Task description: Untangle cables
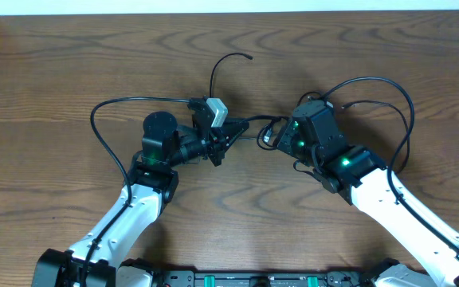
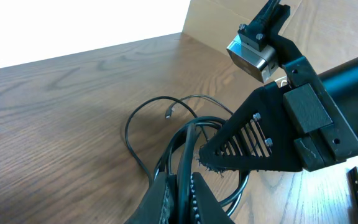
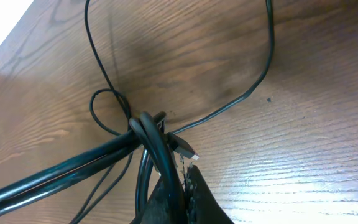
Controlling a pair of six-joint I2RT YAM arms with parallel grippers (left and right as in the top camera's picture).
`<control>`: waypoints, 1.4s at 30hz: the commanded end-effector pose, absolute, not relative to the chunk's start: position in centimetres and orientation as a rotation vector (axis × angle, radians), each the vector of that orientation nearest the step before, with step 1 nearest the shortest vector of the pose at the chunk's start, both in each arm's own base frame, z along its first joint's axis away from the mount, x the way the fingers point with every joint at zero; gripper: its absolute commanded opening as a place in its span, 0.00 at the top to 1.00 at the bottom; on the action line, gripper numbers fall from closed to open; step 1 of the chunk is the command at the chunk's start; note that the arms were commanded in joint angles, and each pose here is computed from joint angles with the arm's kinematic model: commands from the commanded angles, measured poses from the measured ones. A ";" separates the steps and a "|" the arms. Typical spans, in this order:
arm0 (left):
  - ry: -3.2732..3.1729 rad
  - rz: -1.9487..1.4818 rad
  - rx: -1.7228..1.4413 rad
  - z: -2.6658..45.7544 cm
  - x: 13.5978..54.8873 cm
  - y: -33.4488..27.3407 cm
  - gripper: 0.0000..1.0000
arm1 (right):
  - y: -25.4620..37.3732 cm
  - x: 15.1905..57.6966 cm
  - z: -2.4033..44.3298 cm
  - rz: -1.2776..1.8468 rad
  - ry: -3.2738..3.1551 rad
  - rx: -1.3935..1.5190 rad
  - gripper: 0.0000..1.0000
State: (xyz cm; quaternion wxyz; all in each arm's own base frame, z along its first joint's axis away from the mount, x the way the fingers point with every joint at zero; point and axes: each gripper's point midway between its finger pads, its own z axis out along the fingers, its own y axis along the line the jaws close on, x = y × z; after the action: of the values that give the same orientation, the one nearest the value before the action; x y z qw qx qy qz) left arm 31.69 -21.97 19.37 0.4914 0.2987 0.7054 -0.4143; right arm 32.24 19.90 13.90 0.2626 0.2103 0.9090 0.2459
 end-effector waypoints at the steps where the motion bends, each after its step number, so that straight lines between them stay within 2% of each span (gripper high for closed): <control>1: 1.695 -0.978 0.722 19.9 32.2 -21.8 0.93 | 19.0 32.7 13.9 0.600 2.436 0.576 0.99; 19: 1.695 -0.978 0.722 19.9 32.2 -21.8 0.92 | 19.0 32.7 13.9 0.601 2.437 0.576 0.99; 20: 1.695 -0.978 0.722 19.9 32.2 -21.8 0.89 | 19.0 32.7 13.9 0.601 2.437 0.576 0.99; 21: 1.695 -0.978 0.722 19.9 32.2 -21.8 0.78 | 19.0 32.7 13.9 0.600 2.437 0.576 0.99; 22: 1.695 -0.978 0.722 19.9 32.2 -21.8 0.73 | 19.0 32.7 13.9 0.600 2.436 0.576 0.99; 23: 1.695 -0.978 0.722 19.9 32.2 -21.8 0.73 | 19.0 32.7 13.9 0.600 2.436 0.576 0.99; 24: 1.696 -0.978 0.722 19.9 32.2 -21.8 0.74 | 19.0 32.7 13.9 0.601 2.436 0.576 0.98; 25: 1.695 -0.978 0.722 19.9 32.2 -21.8 0.89 | 19.0 32.7 13.9 0.601 2.436 0.576 0.99; 26: 1.695 -0.978 0.722 19.9 32.2 -21.8 0.92 | 19.0 32.7 13.9 0.600 2.436 0.576 0.99; 32: 1.695 -0.978 0.722 19.9 32.2 -21.8 0.92 | 19.0 32.7 13.9 0.600 2.436 0.576 0.99; 33: 1.695 -0.978 0.722 19.9 32.2 -21.8 0.89 | 19.0 32.7 13.9 0.600 2.437 0.576 0.99; 34: 1.696 -0.978 0.722 19.9 32.2 -21.8 0.77 | 19.0 32.7 13.9 0.600 2.436 0.576 0.99; 35: 1.696 -0.978 0.721 19.9 32.2 -21.8 0.69 | 19.0 32.7 13.9 0.600 2.436 0.575 0.99; 39: 1.689 -1.019 0.742 20.0 31.6 -22.1 0.50 | 18.4 33.1 14.0 0.538 2.421 0.518 0.99; 42: 1.670 -1.084 0.791 20.2 30.5 -22.6 0.49 | 17.7 33.8 14.4 0.455 2.386 0.432 0.99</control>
State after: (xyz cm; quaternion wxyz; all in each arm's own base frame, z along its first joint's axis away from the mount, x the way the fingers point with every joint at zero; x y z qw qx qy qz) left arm 31.48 -22.08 19.46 0.4886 0.3014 0.7028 -0.4201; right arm 32.84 18.82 13.94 0.2917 0.1958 0.9116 0.2134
